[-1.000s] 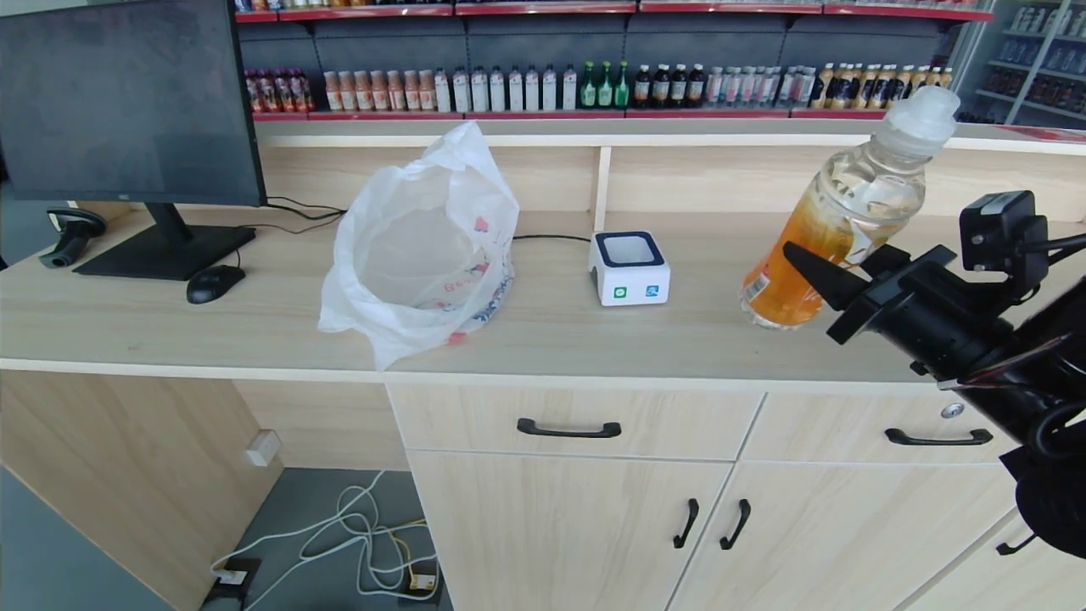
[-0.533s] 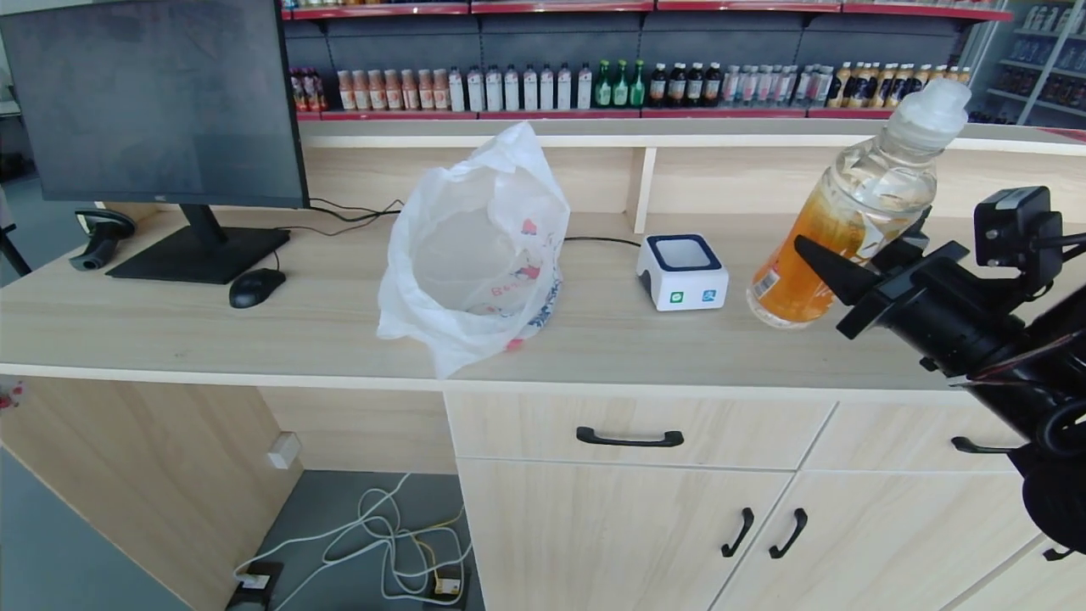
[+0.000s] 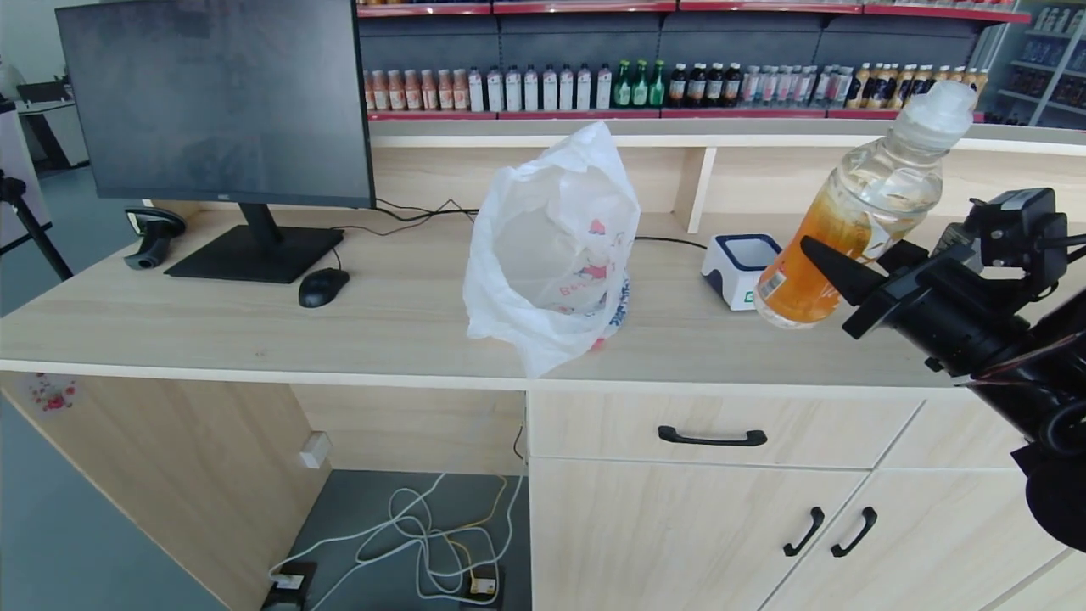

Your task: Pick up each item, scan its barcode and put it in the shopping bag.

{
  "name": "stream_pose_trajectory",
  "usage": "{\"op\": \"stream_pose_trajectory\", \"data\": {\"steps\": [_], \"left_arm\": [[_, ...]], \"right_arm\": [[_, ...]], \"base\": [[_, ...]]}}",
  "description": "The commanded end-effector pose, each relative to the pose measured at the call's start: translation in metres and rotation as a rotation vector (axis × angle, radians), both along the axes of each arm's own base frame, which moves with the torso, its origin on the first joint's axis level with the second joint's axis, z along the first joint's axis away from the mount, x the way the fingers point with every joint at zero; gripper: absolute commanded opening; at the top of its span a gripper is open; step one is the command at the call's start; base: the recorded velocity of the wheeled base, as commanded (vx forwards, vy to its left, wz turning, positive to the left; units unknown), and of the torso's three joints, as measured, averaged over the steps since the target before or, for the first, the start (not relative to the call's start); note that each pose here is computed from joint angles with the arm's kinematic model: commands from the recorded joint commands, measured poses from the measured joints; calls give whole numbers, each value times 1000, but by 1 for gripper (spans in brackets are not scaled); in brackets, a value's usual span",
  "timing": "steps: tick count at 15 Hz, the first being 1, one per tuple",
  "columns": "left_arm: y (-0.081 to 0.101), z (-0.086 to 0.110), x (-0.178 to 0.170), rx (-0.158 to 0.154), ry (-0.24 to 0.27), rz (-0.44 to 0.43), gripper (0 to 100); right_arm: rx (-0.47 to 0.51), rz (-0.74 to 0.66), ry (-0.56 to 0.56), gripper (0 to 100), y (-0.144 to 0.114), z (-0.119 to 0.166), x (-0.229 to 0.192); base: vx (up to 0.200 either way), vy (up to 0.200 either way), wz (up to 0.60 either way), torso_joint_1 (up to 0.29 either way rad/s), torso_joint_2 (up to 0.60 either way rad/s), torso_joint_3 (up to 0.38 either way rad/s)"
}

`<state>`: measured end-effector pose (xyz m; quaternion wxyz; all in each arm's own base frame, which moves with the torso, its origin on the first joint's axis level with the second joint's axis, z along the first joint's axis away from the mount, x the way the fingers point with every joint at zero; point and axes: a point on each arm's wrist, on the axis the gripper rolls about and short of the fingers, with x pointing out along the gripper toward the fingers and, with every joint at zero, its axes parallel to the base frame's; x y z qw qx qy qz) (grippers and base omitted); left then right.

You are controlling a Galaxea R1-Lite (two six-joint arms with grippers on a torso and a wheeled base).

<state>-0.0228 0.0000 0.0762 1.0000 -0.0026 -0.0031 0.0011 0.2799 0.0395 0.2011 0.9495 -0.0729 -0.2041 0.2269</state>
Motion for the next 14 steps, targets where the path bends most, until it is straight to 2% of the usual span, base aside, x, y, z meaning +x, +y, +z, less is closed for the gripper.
{"op": "stream_pose_trajectory", "data": {"steps": [1, 3, 9, 14], "left_arm": [[0, 0, 0, -1, 0, 1, 100], [0, 0, 0, -1, 0, 1, 100], [0, 0, 0, -1, -2, 1, 100], [0, 0, 0, -3, -2, 1, 100]], "right_arm": [[-1, -1, 1, 0, -1, 0, 0], [0, -1, -2, 0, -1, 1, -1], [0, -1, 3, 0, -1, 0, -3], [-2, 6, 4, 0, 1, -1, -3]], "base": [[0, 0, 0, 0, 0, 0], [0, 0, 0, 0, 0, 0], [200, 0, 0, 1, 2, 0], [0, 0, 0, 0, 0, 0]]}}
